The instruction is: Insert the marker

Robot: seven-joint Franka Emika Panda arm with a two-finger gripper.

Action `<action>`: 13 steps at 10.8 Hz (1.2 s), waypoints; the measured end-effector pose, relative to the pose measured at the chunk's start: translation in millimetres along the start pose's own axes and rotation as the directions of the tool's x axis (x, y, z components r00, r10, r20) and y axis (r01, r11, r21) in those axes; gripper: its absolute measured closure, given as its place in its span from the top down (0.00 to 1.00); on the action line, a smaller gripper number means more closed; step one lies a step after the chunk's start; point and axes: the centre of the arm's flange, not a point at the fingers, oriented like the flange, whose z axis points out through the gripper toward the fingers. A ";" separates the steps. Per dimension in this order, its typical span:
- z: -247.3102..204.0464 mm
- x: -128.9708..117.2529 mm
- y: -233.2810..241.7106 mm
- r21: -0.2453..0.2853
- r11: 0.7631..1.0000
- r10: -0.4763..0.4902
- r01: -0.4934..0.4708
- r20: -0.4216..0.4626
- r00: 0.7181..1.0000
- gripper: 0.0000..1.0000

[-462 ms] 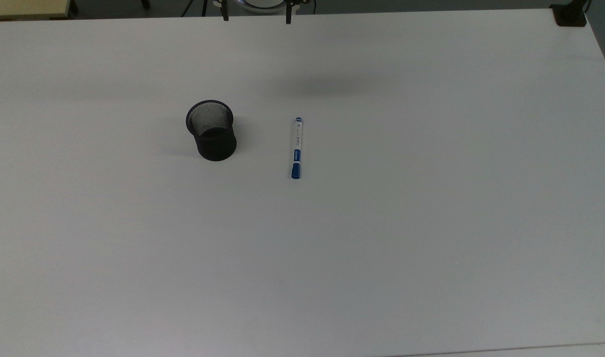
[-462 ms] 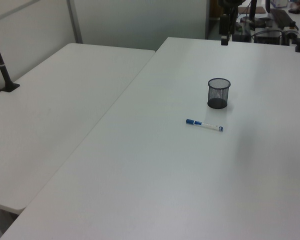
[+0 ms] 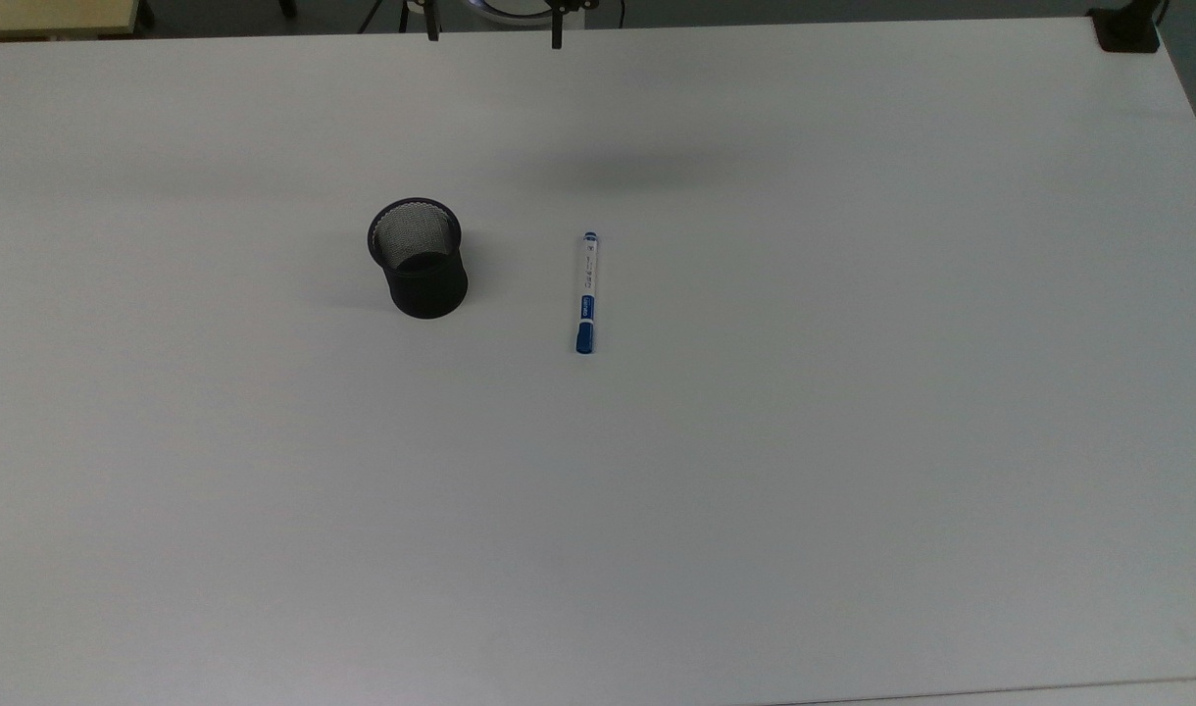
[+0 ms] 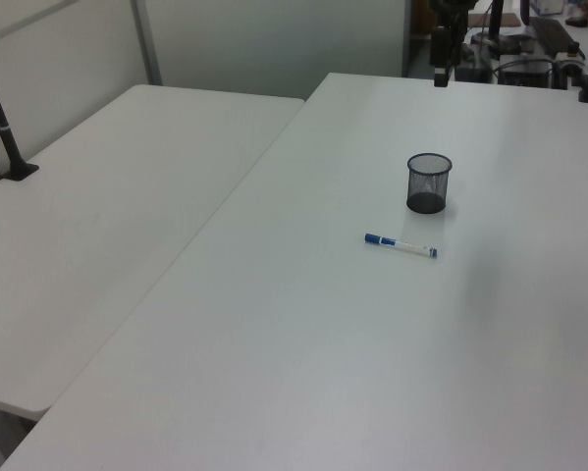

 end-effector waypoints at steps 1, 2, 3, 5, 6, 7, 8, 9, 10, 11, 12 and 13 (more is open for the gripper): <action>0.2 0.1 -0.1 0.000 1.000 0.000 0.000 0.000 1.000 1.00; 0.3 0.1 -0.1 0.000 1.000 0.000 0.000 0.000 1.000 1.00; 1.8 0.7 -0.2 0.000 1.000 -0.002 0.002 0.003 1.000 1.00; 20.4 11.9 -2.1 0.001 1.000 -0.007 0.007 0.019 1.000 1.00; 39.6 25.4 -6.0 0.004 1.000 -0.012 0.012 0.018 1.000 1.00; 62.8 40.0 -10.5 0.007 1.000 -0.019 0.018 0.019 1.000 1.00; 89.6 55.2 -14.7 0.011 1.000 -0.024 0.024 0.019 1.000 1.00; 111.6 66.0 -17.8 0.014 1.000 -0.028 0.027 0.020 0.999 1.00; 132.7 73.7 -23.7 0.017 0.999 -0.036 0.036 0.026 0.999 1.00; 151.5 79.4 -32.4 0.018 0.999 -0.049 0.049 0.035 0.998 1.00; 168.2 84.5 -40.2 0.020 0.998 -0.060 0.060 0.043 0.997 1.00; 183.9 89.5 -45.1 0.022 0.998 -0.067 0.066 0.048 0.997 0.99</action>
